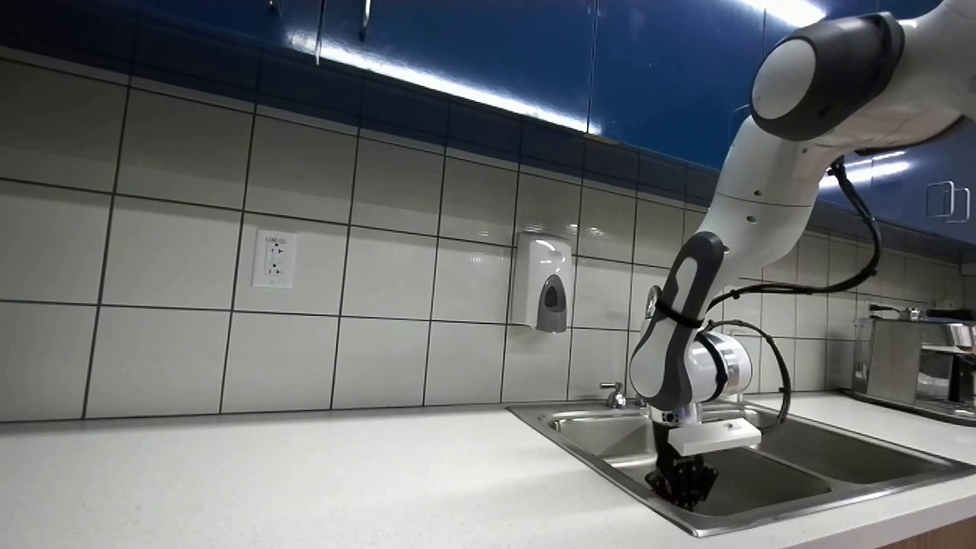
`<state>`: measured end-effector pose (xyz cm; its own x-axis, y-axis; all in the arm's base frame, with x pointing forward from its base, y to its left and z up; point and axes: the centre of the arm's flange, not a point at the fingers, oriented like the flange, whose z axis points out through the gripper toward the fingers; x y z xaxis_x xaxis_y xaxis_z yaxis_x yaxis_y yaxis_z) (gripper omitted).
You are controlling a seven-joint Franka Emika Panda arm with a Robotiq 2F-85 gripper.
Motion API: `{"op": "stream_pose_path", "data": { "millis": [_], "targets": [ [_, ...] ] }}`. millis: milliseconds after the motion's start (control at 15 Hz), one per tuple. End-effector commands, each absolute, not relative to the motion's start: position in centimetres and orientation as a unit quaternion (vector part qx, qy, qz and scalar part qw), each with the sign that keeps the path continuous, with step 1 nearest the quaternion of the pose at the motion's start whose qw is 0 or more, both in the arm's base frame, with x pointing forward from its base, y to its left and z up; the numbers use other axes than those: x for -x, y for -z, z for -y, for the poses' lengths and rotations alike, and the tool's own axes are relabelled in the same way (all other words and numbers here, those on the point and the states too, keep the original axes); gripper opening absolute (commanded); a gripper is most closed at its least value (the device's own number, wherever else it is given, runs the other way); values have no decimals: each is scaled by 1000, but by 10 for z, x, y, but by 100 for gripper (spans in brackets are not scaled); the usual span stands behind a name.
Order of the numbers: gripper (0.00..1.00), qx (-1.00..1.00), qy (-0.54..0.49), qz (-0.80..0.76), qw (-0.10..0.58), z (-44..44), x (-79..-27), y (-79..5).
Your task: Pick up the red packet of doritos and put it in the sink
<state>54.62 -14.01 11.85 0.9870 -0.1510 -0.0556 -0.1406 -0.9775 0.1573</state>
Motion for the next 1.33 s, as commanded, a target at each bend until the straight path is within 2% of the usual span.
{"op": "stream_pose_path", "data": {
  "millis": [0,533,600,667,1267],
  "targets": [
    [0,-995,37,67,64,149,-564,-110],
    [0,-995,31,66,62,147,-575,-109],
    [26,-995,32,65,62,147,-576,-109],
    [27,-995,32,65,62,146,-577,-110],
    [94,-995,19,71,65,145,-582,-122]
  ]
}}
